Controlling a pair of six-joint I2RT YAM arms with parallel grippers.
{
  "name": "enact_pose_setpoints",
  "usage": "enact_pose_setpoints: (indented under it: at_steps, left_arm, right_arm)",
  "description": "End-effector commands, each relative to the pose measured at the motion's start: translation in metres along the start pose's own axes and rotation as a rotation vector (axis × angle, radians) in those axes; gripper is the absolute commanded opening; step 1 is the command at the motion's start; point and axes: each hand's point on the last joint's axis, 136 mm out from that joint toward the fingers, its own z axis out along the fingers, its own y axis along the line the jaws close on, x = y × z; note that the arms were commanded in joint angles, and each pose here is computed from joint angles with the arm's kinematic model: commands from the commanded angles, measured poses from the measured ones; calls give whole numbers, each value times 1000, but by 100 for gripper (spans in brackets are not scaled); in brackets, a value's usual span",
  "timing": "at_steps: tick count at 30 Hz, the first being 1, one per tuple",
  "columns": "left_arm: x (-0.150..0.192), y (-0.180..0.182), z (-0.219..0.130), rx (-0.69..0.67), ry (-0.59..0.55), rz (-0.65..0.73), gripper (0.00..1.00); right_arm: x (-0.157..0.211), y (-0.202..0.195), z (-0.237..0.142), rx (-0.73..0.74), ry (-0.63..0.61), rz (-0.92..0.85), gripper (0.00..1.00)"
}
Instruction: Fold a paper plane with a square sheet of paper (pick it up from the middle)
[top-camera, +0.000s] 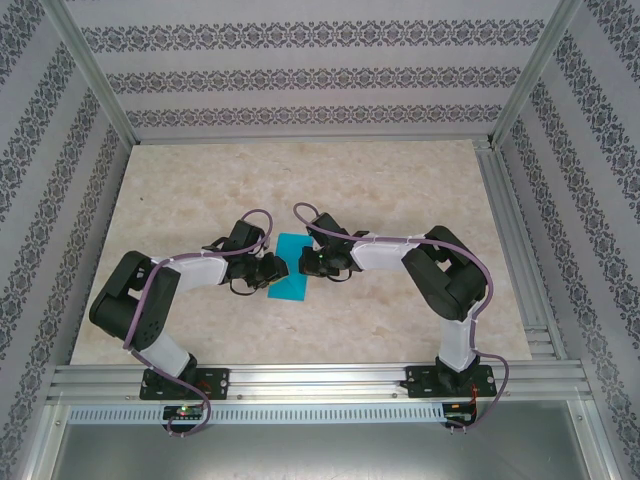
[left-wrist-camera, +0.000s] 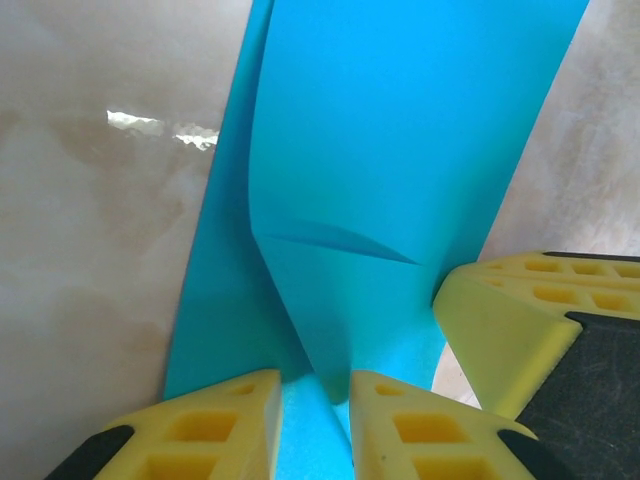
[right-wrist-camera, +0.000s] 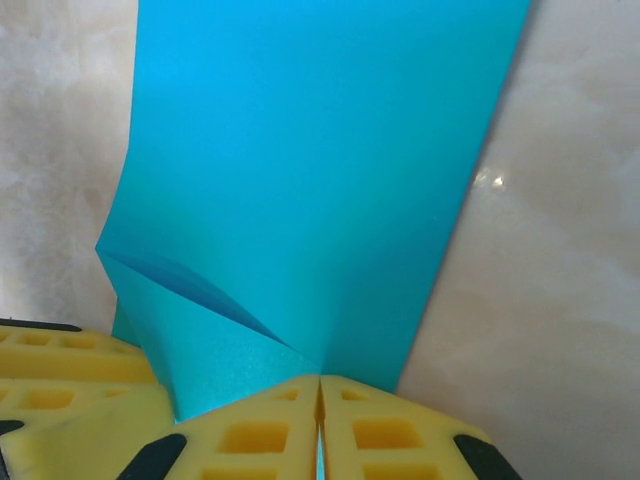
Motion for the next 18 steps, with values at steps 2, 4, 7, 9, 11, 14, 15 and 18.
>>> enact_pose_setpoints:
  at_steps: [2,4,7,9,11,14,15,18]
  left_arm:
    - [-15,-20,1,72,-36,52,25]
    - [-16,-22,1,76,-40,58,25]
    - [-17,-23,0,80,-49,62,25]
    - [-18,-22,-1,77,-56,63,25]
    - [-18,-22,-1,77,-59,64,26]
    - [-19,-23,0,87,-63,66,26]
    - [-19,-24,0,91,-64,66,26]
    - [-20,-25,-1,96,-71,66,25]
  right_arm:
    - [9,-16,10,30,25,30,10]
    - [10,-17,10,30,27,32,10]
    - [11,-17,11,30,28,31,10]
    - [10,-17,11,29,26,32,10]
    - [11,-18,11,30,27,33,10]
    - [11,-18,11,30,29,33,10]
    - [10,-18,11,30,26,34,10]
    - [11,-18,11,31,27,36,10]
